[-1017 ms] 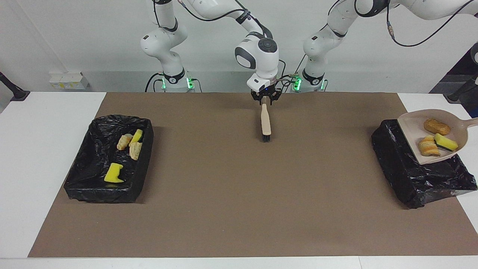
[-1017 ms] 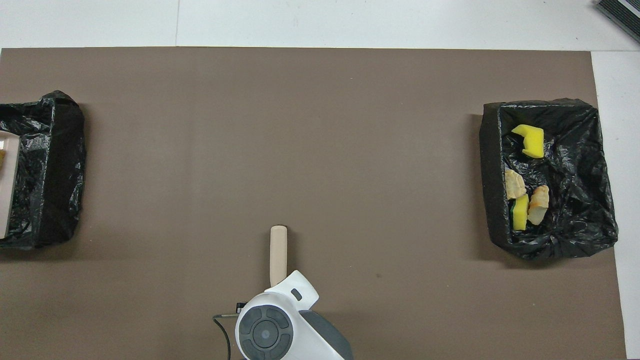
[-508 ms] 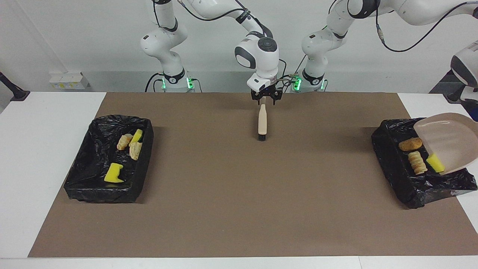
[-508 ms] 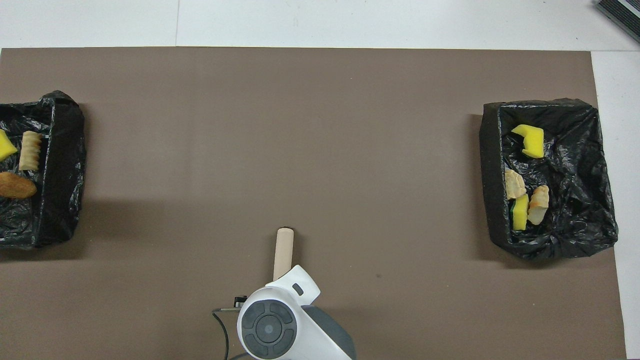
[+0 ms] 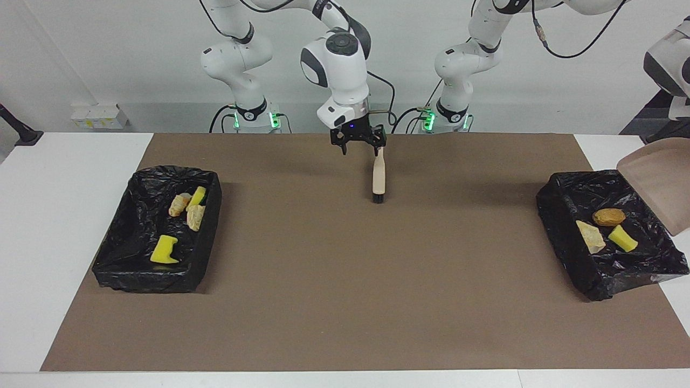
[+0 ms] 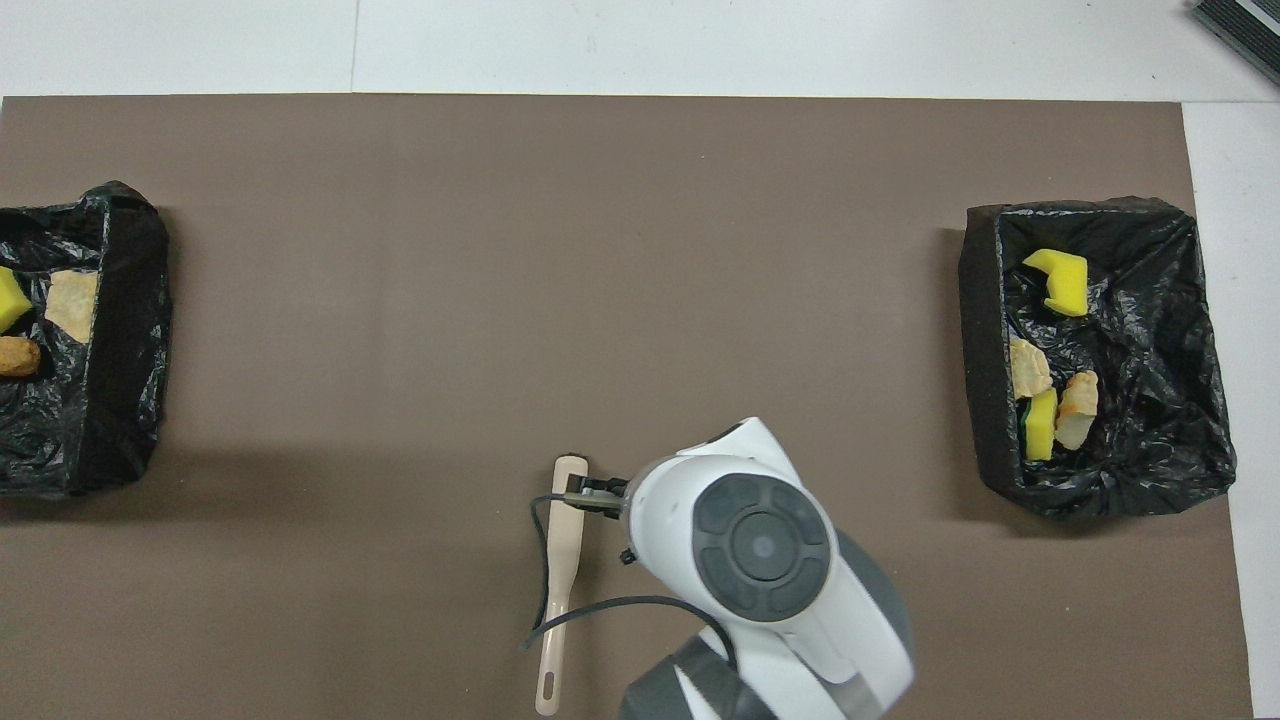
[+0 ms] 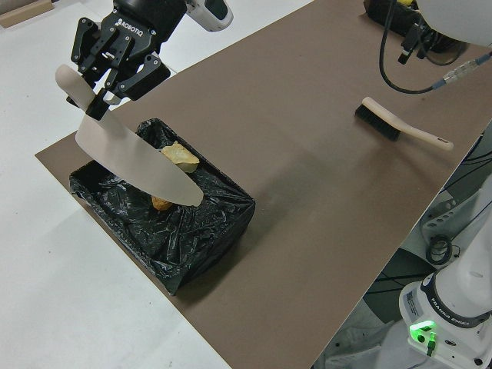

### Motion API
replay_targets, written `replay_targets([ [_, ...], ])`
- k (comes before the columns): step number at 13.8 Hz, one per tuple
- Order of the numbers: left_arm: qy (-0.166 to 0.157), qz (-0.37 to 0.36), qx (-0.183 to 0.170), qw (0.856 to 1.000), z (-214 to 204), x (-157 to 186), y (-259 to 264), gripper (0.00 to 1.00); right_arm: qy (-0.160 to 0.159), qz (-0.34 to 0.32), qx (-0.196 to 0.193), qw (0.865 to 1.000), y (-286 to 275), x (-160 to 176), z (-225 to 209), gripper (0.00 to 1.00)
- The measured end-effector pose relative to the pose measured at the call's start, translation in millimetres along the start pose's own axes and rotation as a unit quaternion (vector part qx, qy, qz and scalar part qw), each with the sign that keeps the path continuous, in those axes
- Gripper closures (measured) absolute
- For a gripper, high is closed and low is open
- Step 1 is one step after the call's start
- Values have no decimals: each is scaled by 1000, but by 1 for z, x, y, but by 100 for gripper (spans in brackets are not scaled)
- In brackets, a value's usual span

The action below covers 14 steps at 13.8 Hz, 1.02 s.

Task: Sweep and dump trash in bin

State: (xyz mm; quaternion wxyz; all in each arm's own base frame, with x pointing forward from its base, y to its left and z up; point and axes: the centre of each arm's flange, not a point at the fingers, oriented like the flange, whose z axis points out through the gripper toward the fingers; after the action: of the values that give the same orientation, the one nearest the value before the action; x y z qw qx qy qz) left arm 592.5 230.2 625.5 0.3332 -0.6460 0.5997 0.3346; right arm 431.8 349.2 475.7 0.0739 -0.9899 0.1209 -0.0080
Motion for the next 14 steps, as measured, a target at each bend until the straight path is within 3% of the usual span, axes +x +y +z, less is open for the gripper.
replay_targets([
  [3, 76, -29, -3, 997, -5, 22, 0, 68, 14, 26, -13, 999, 48, 39, -63, 0],
  [6, 150, -86, -44, 984, -22, 58, 3, 68, 26, 27, -19, 999, 109, 95, -129, 0],
  [10, 242, -192, -101, 946, -66, 119, 14, 68, 53, -25, -48, 997, 160, 135, -186, 0],
  [14, 284, -273, -146, 907, -123, 199, 24, 68, 34, -57, -70, 995, 170, 153, -212, 0],
])
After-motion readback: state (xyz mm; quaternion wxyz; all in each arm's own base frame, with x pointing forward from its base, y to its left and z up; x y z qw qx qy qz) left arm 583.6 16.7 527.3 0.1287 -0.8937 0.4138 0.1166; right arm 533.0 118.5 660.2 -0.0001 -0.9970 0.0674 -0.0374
